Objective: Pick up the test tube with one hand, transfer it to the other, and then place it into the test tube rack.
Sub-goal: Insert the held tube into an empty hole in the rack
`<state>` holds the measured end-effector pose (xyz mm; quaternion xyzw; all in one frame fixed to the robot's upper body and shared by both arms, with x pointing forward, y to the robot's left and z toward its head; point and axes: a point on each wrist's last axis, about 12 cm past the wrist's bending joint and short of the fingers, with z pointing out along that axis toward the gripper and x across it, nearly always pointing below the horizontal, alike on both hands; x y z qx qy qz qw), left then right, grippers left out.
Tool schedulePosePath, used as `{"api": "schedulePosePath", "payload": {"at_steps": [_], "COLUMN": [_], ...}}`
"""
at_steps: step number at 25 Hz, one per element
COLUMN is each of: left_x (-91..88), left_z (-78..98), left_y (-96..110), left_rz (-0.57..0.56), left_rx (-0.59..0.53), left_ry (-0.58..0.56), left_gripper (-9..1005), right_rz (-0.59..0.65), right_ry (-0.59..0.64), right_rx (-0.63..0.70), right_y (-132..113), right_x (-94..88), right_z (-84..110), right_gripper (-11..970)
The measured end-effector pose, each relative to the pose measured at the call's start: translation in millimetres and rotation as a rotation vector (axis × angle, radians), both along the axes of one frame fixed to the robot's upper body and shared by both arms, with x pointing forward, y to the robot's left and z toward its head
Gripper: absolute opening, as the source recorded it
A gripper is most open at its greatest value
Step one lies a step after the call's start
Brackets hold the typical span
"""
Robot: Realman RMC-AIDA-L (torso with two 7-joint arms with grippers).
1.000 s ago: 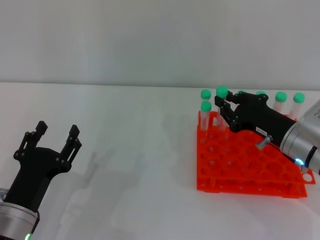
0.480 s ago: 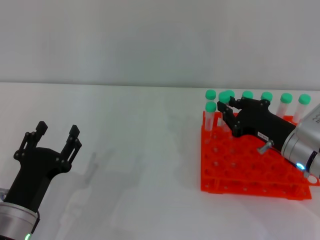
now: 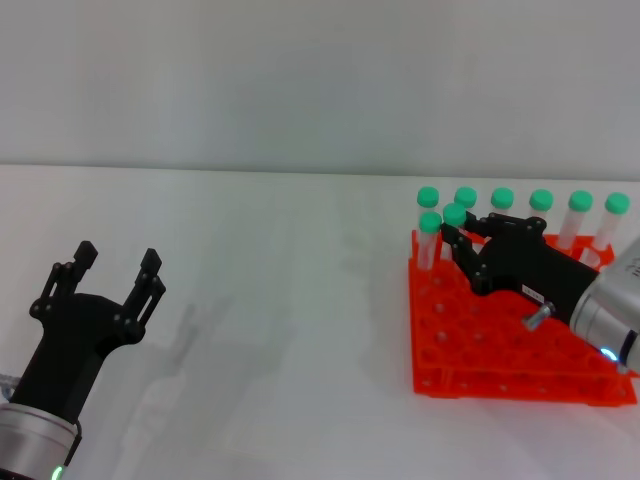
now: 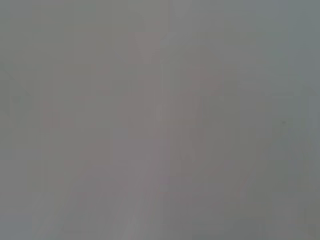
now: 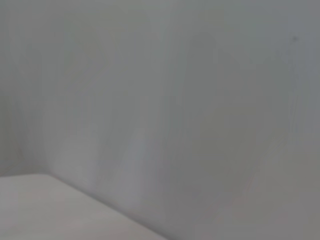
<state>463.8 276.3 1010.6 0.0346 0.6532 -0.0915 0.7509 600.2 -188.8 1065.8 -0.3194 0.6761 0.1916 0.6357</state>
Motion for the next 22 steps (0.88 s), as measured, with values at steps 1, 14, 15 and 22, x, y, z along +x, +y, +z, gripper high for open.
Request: {"api": "schedulePosePath", "payload": {"at_steps": [1, 14, 15, 22], "left_x": [0.0, 1.8, 1.8, 1.8], "left_z": [0.0, 1.3, 1.3, 0.9], "left_y": [0, -1, -1, 0], "left_rz": [0.0, -0.002, -0.002, -0.001], "left_rx": [0.0, 0.0, 0.0, 0.003], "left_ry": [0.0, -0.007, -0.007, -0.004], "left_gripper": [759, 759, 759, 760], "right_rz": [-0.001, -0.047, -0.049, -0.071], "right_ry": [-0.004, 0.024, 0.025, 0.029], "right_rx": [0.008, -0.004, -0.003, 0.018], "right_y": [-1, -7, -8, -15], "right_x": [-1.4, 1.0, 0.5, -5.7], "right_z": [-0.2, -3.6, -4.2, -7.0], "right_gripper": [316, 405, 446, 721]}}
